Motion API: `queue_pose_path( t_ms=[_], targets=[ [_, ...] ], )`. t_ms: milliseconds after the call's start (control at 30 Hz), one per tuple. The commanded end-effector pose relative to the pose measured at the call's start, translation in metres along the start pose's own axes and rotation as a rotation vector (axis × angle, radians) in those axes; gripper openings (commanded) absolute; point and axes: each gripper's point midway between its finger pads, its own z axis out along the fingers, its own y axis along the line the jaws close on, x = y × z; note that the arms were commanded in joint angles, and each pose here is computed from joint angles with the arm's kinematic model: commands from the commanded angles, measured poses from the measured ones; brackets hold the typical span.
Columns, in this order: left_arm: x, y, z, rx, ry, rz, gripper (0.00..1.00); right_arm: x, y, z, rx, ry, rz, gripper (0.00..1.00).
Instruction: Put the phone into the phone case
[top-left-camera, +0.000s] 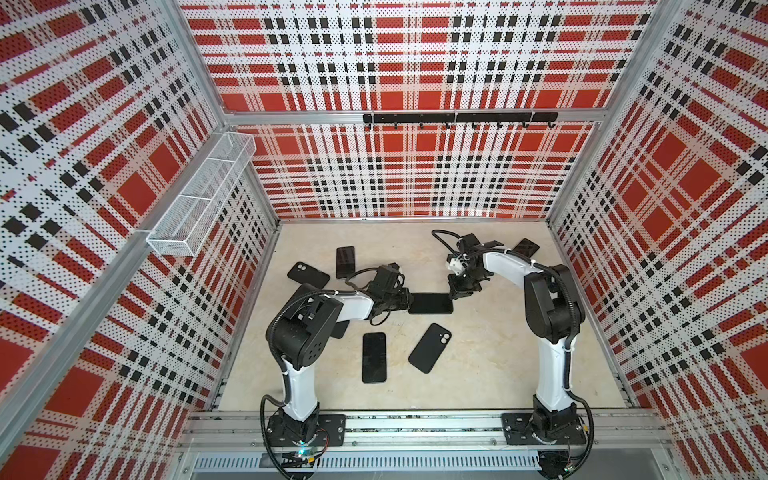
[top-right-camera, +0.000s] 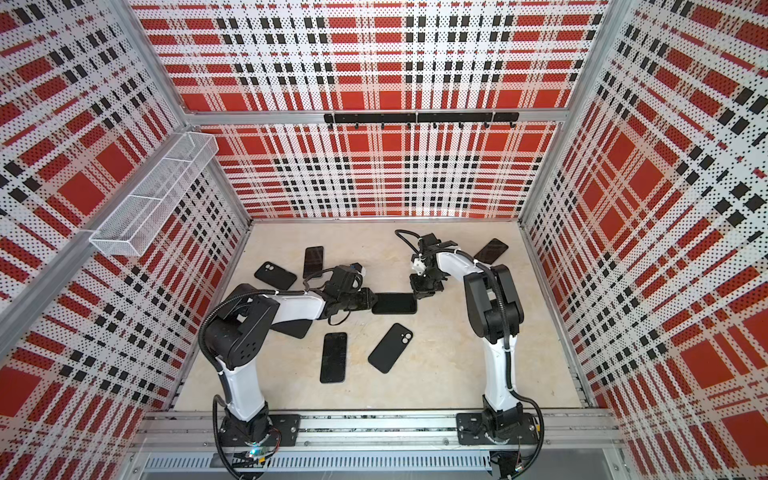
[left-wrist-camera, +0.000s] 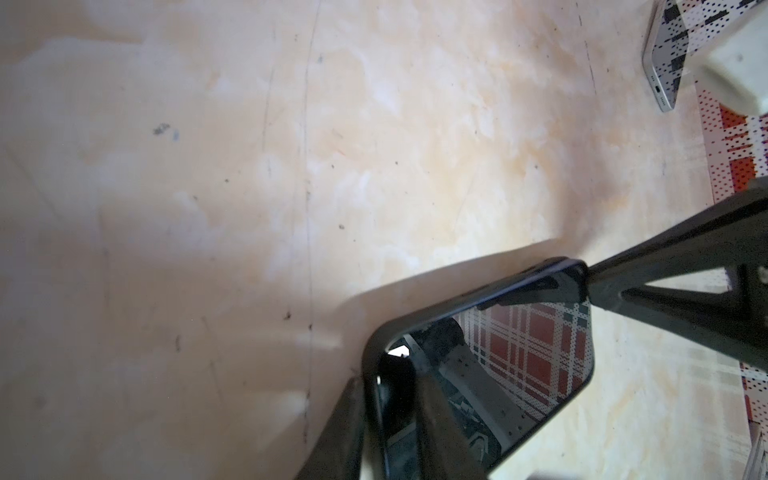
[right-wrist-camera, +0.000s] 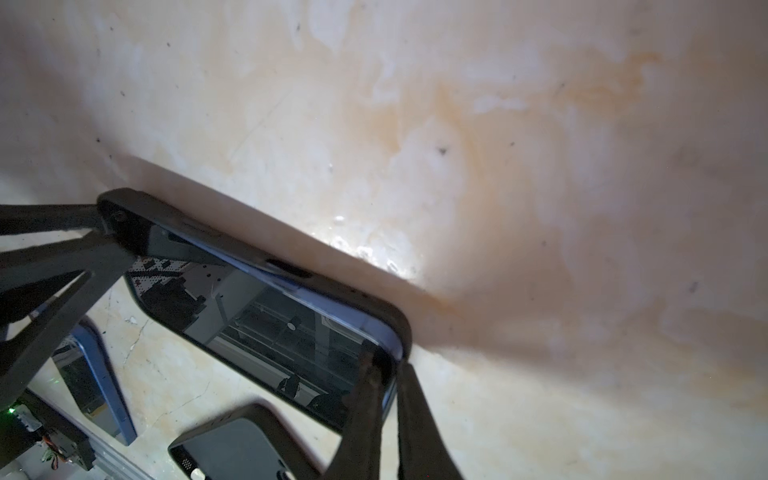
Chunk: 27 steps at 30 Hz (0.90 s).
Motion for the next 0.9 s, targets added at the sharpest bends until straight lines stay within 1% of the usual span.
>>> queue_pose_path(
  t_ms=[0,67,233,467,567,600,667,800,867],
  targets=[
    [0.005,0.003,0.010,-0.021,0.027,0.025,0.25,0.007,-0.005,0.036,0.000,0.059,-0.004,0.12],
    [0.007,0.003,0.012,-0.041,0.036,0.045,0.24,0.013,-0.006,0.046,0.015,0.096,0.013,0.12],
    [0.010,0.001,0.016,-0.042,0.047,0.053,0.24,0.032,-0.012,0.069,0.029,0.156,0.073,0.12],
    [0.011,-0.002,0.020,-0.033,0.055,0.058,0.23,0.064,-0.012,0.100,0.058,0.244,0.101,0.12],
    [0.012,-0.003,0.021,-0.030,0.060,0.060,0.23,0.069,-0.008,0.107,0.078,0.260,0.087,0.12],
    [0.012,-0.002,0.022,-0.031,0.060,0.060,0.23,0.065,-0.006,0.103,0.077,0.243,0.079,0.12],
    [0.012,0.000,0.021,-0.038,0.064,0.061,0.23,0.048,-0.005,0.080,0.093,0.172,0.073,0.14],
    [0.010,0.008,0.016,-0.057,0.057,0.061,0.23,0.018,-0.016,0.012,0.169,0.041,0.072,0.28],
    [0.010,0.011,0.015,-0.062,0.057,0.058,0.23,0.013,-0.021,-0.006,0.194,0.020,0.062,0.35]
  ],
)
